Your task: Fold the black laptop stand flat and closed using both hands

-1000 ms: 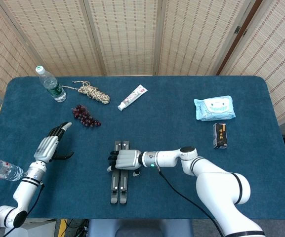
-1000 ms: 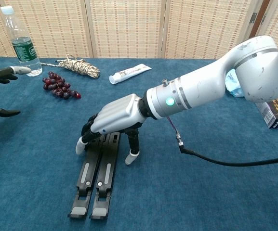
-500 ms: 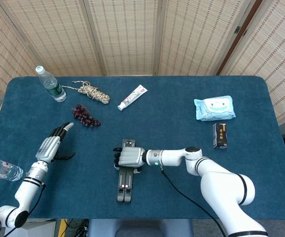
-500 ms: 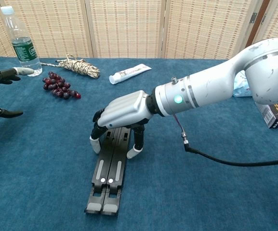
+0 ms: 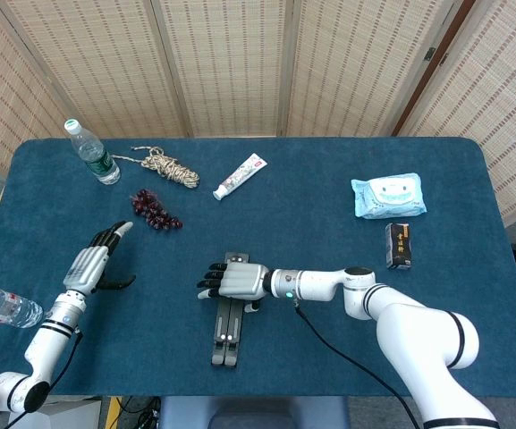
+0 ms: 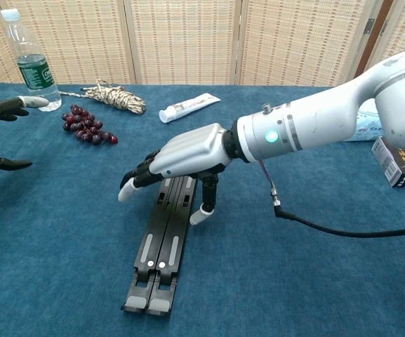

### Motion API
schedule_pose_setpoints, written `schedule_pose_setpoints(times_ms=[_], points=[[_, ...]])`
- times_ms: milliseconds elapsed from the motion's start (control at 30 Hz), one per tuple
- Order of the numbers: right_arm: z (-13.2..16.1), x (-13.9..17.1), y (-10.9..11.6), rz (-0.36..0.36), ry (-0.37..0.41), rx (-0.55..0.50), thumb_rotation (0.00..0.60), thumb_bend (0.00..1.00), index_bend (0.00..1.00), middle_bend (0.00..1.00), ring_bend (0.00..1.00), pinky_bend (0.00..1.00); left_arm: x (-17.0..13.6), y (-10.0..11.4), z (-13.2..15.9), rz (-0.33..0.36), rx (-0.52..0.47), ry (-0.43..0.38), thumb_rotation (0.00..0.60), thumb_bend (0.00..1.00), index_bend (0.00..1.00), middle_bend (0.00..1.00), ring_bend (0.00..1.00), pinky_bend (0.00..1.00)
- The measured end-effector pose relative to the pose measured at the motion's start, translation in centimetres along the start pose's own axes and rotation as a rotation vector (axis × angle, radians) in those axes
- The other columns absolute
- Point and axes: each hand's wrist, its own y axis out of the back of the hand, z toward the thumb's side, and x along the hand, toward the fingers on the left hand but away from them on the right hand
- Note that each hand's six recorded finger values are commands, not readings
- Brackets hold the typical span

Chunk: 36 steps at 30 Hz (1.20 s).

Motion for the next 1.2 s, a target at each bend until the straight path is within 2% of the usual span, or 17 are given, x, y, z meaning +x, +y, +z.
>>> schedule_pose_setpoints(times_ms=[200, 367, 467, 567, 667, 800, 900, 1200], points=[[-1.7, 4.3, 0.2, -0.052, -0.098, -0.038, 0.600, 0.16, 0.00, 0.00, 0.00, 0.00, -0.5, 0.8, -0.3, 0.004, 0.021, 0.002, 0.600, 0.23, 0.00, 0.00, 0.00, 0.00], [-3.6, 9.6, -0.4, -0.105, -0.253, -0.063, 0.600, 0.16, 0.00, 0.00, 0.00, 0.00, -1.2, 1.4, -0.6, 0.015, 0.051, 0.009, 0.600, 0.23, 0.00, 0.00, 0.00, 0.00], [-4.5, 13.7, -1.4, -0.136, -0.379, -0.088, 0.600, 0.15, 0.00, 0.00, 0.00, 0.00, -1.8, 1.9, -0.8, 0.031, 0.078, 0.016, 0.600, 0.23, 0.00, 0.00, 0.00, 0.00], [-5.2, 18.9, -2.8, -0.175, -0.549, -0.137, 0.600, 0.12, 0.00, 0.00, 0.00, 0.00, -2.6, 2.3, -1.0, 0.049, 0.117, 0.024, 0.600, 0.23, 0.00, 0.00, 0.00, 0.00], [-5.4, 23.0, -3.7, -0.218, -0.685, -0.173, 0.600, 0.08, 0.00, 0.00, 0.00, 0.00, -3.5, 2.9, -1.4, 0.082, 0.167, 0.040, 0.600, 0.23, 0.00, 0.00, 0.00, 0.00], [-4.6, 28.7, -5.1, -0.276, -0.858, -0.213, 0.600, 0.05, 0.00, 0.00, 0.00, 0.00, -5.0, 3.8, -1.9, 0.144, 0.236, 0.072, 0.600, 0.23, 0.00, 0.00, 0.00, 0.00], [-3.7, 32.0, -5.9, -0.314, -0.956, -0.233, 0.600, 0.03, 0.00, 0.00, 0.00, 0.00, -6.5, 4.5, -2.2, 0.192, 0.268, 0.097, 0.600, 0.23, 0.00, 0.00, 0.00, 0.00], [0.0, 38.4, -7.8, -0.367, -1.164, -0.237, 0.600, 0.03, 0.00, 0.00, 0.00, 0.00, -11.3, 5.3, -2.8, 0.272, 0.310, 0.176, 0.600, 0.23, 0.00, 0.00, 0.00, 0.00]])
